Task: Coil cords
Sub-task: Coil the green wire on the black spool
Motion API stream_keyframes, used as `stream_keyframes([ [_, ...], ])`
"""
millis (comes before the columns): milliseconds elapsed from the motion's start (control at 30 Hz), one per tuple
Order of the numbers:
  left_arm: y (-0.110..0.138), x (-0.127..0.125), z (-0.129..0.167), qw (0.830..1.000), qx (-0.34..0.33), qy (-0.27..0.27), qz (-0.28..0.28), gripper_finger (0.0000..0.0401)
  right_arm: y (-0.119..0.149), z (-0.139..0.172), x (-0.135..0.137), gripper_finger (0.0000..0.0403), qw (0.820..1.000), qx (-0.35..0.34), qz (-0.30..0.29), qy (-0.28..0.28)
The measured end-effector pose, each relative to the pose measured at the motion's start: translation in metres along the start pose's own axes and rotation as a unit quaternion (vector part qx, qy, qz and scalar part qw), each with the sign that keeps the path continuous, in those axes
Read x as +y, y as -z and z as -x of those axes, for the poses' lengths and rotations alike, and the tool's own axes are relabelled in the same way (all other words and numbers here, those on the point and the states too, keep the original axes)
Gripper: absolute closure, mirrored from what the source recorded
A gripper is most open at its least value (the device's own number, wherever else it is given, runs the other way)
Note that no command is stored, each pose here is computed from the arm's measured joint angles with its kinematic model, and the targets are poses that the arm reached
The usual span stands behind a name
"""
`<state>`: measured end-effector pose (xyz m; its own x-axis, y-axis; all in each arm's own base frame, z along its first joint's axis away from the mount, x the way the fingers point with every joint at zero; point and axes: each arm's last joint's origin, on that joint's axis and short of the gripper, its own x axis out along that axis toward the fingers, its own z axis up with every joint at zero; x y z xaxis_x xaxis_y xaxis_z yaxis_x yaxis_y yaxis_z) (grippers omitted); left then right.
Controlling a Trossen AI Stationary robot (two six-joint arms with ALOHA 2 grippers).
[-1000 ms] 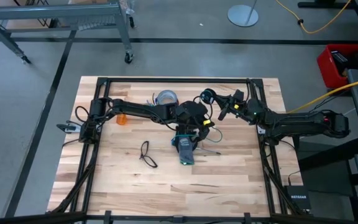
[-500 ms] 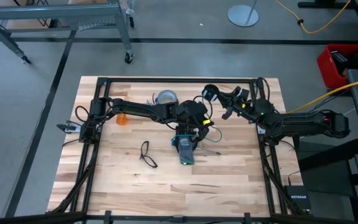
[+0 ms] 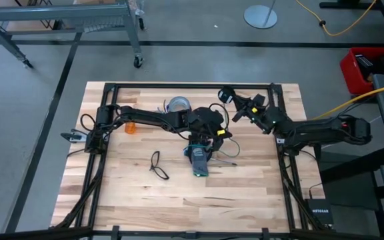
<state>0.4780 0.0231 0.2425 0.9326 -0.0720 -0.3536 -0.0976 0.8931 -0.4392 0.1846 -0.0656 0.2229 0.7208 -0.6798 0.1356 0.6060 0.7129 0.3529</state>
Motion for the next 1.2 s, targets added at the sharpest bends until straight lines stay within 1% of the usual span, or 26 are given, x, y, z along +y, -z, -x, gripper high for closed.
stream_keyframes([
  [100,0.001,-0.001,0.000,1.000,0.009,0.014,0.004,0.0401,0.009,-0.003,0.000,0.0402,1.000,0.027,0.000,-0.015],
  [300,0.001,0.002,0.001,0.999,0.028,0.040,0.019,0.0401,0.022,-0.006,0.003,0.0402,0.993,0.081,0.010,-0.082],
  [400,0.003,0.007,0.001,0.997,0.052,0.034,0.038,0.0401,0.026,-0.005,0.003,0.0402,0.988,0.108,0.014,-0.107],
  [467,0.006,0.012,0.002,0.995,0.073,0.025,0.056,0.0401,0.030,-0.005,0.003,0.0402,0.986,0.128,0.018,-0.109],
  [567,0.009,0.018,0.004,0.993,0.093,0.010,0.076,0.0401,0.036,-0.003,0.000,0.0402,0.982,0.162,0.021,-0.097],
  [733,0.007,0.025,0.005,0.992,0.098,-0.001,0.085,0.0401,0.043,-0.001,-0.003,0.0402,0.975,0.202,0.021,-0.088],
  [933,0.004,0.033,0.006,0.990,0.092,-0.011,0.104,0.0401,0.044,-0.001,-0.001,0.0402,0.970,0.213,0.006,-0.114],
  [1100,0.003,0.034,0.006,0.989,0.090,-0.014,0.114,0.0401,0.041,-0.002,0.000,0.0402,0.972,0.204,-0.003,-0.116],
  [1200,0.004,0.033,0.006,0.989,0.089,-0.017,0.118,0.0401,0.034,-0.007,0.005,0.0402,0.974,0.192,-0.008,-0.122],
])
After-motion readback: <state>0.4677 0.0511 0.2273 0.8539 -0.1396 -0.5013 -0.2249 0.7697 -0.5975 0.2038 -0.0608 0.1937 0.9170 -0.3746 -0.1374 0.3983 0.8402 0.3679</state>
